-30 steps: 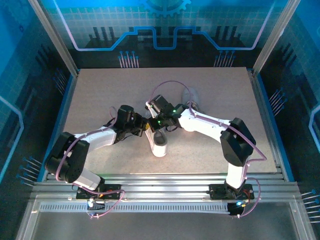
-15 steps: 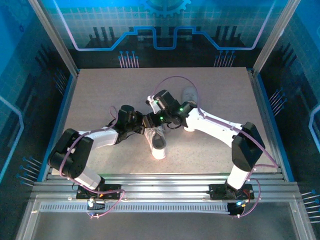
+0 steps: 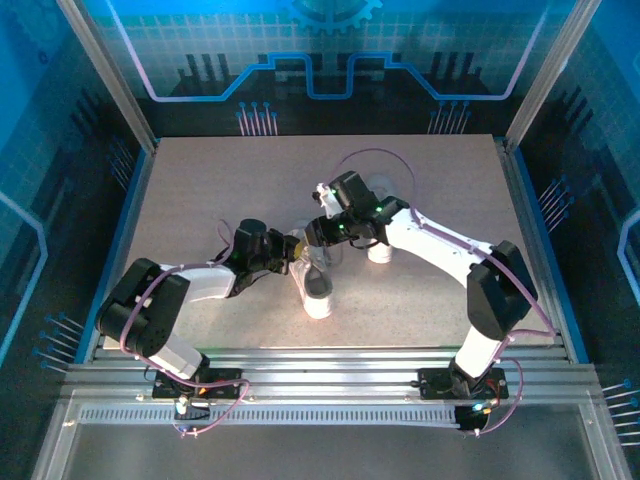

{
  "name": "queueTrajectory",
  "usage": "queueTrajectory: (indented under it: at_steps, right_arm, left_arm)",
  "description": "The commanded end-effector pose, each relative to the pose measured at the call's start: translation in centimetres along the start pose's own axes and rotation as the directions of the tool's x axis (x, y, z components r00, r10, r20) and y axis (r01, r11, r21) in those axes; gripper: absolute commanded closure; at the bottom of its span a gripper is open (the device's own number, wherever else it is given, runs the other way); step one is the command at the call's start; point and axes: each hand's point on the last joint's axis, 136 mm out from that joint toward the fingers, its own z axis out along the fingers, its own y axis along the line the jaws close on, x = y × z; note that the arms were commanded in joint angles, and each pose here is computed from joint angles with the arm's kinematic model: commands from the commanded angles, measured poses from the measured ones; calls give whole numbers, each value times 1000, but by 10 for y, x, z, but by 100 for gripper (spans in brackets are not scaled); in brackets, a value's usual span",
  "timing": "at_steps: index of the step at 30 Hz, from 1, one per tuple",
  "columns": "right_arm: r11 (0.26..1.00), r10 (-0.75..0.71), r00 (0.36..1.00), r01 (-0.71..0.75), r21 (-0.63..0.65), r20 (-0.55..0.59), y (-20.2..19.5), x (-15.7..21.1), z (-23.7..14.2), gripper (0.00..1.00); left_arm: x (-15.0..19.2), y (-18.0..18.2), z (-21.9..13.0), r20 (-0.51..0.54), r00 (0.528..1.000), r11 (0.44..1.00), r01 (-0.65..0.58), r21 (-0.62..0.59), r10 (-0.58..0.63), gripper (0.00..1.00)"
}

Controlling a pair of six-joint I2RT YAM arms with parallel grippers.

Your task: Tie the shoes

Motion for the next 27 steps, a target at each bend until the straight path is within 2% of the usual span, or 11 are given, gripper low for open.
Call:
queueTrajectory:
  at_steps: [1,9,27]
  right_arm:
    - [998,37,999,-39,-43,-38,-1,11,12,65]
    - [998,50,998,-52,-26,-43,-9,17,17,68]
    - [997,54,995,-58,-43,-87,-15,19,33,70]
  left_arm:
    - [9,-10,-6,-24,1000,999,-4,48,5,100]
    - [14,-25,-6,-44,999,996,-7,86,11,100]
    - [23,-27,-4,-76,997,996,-9,87,15,100]
